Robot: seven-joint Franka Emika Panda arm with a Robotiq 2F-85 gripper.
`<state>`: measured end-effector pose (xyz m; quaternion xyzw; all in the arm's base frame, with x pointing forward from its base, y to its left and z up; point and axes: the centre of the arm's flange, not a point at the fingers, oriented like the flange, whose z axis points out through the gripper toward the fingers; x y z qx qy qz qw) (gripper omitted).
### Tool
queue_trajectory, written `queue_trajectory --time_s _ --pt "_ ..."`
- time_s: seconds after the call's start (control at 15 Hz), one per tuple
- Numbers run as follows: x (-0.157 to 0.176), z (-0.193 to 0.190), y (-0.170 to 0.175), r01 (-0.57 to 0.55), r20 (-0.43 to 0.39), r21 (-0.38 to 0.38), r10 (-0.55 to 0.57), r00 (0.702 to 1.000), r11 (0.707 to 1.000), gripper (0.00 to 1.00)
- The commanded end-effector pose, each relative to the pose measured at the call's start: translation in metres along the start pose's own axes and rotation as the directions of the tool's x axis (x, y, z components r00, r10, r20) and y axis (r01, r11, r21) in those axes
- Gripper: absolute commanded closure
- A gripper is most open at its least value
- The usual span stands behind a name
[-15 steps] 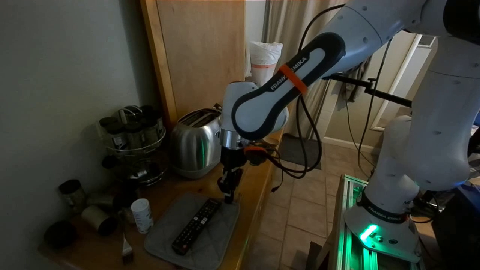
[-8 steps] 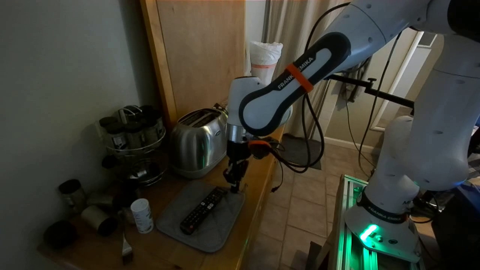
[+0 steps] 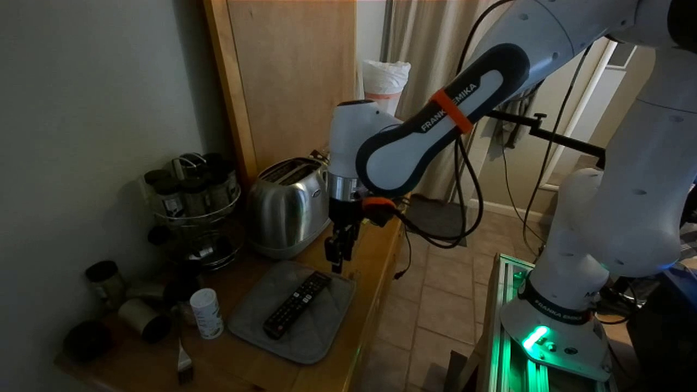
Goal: Move the grey oven mitts to the right
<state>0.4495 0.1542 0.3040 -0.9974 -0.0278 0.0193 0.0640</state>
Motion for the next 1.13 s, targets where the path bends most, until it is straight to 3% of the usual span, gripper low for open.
queue_trajectory --time_s 0.0,0.13,0.2,0.73,0.8,1.07 --pt "-0.019 -0.039 -0.02 -0.005 -0.016 -0.112 0.004 1.0 0.994 0.16" --pt "-0.033 -0.061 -0.032 -0.006 -0.029 -0.169 0.001 1.0 0.986 0.02" --pt "-0.043 -0.076 -0.039 -0.016 -0.045 -0.195 0.007 0.999 0.981 0.0" --pt "-0.108 -0.188 -0.077 -0.09 -0.215 -0.245 0.036 0.976 0.965 0.0" --pt "-0.089 -0.161 -0.073 -0.054 -0.173 -0.207 0.018 0.985 0.977 0.0" --pt "-0.095 -0.167 -0.075 -0.055 -0.184 -0.211 0.016 0.983 0.976 0.0"
